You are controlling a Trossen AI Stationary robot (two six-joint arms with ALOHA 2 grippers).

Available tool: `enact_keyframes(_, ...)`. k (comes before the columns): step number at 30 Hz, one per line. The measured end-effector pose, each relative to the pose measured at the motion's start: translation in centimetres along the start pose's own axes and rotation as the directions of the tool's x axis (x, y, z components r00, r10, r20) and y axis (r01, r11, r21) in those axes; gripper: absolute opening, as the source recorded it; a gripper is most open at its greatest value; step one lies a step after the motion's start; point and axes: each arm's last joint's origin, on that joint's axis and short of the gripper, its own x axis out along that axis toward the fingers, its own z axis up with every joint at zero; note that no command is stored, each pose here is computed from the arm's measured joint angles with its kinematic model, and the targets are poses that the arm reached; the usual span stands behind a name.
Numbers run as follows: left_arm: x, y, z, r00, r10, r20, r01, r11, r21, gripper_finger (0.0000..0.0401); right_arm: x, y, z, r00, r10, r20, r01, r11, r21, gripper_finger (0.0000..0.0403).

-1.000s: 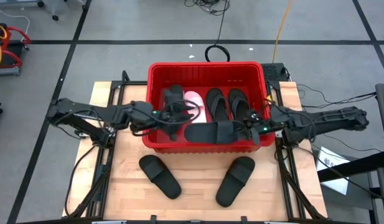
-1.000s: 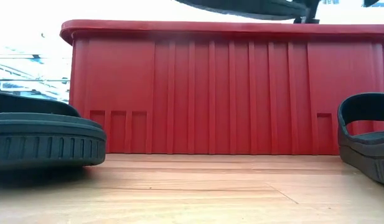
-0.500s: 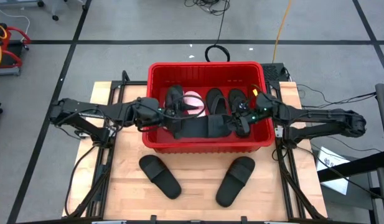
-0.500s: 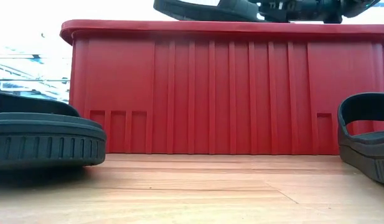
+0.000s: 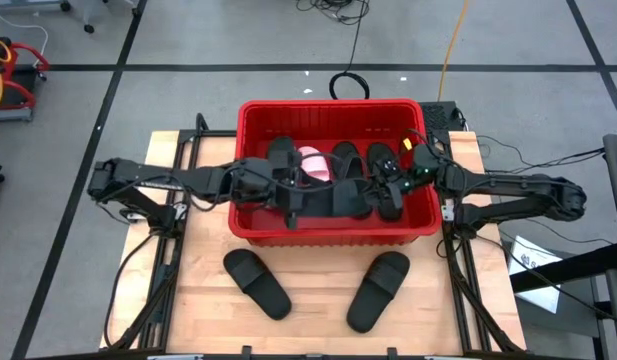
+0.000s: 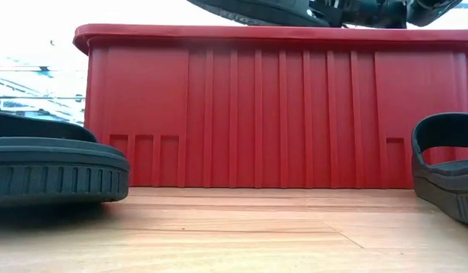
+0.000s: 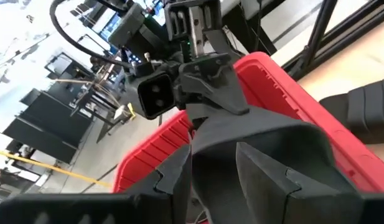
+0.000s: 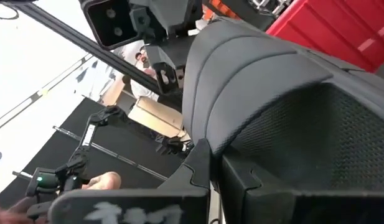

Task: Pick and place slides into bin
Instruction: Put the black slipper into the red bin

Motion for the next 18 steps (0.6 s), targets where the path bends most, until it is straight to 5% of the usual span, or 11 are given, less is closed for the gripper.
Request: enact_keyframes(18,1.8,0.7,-2.6,0.997,-0.052,-0.052,0.041,0.981,-0.188,0.0134,0.6,-0.8,-0.1,1.0,-0.018,-0.018,0.017,0.999,-0.031,0.0)
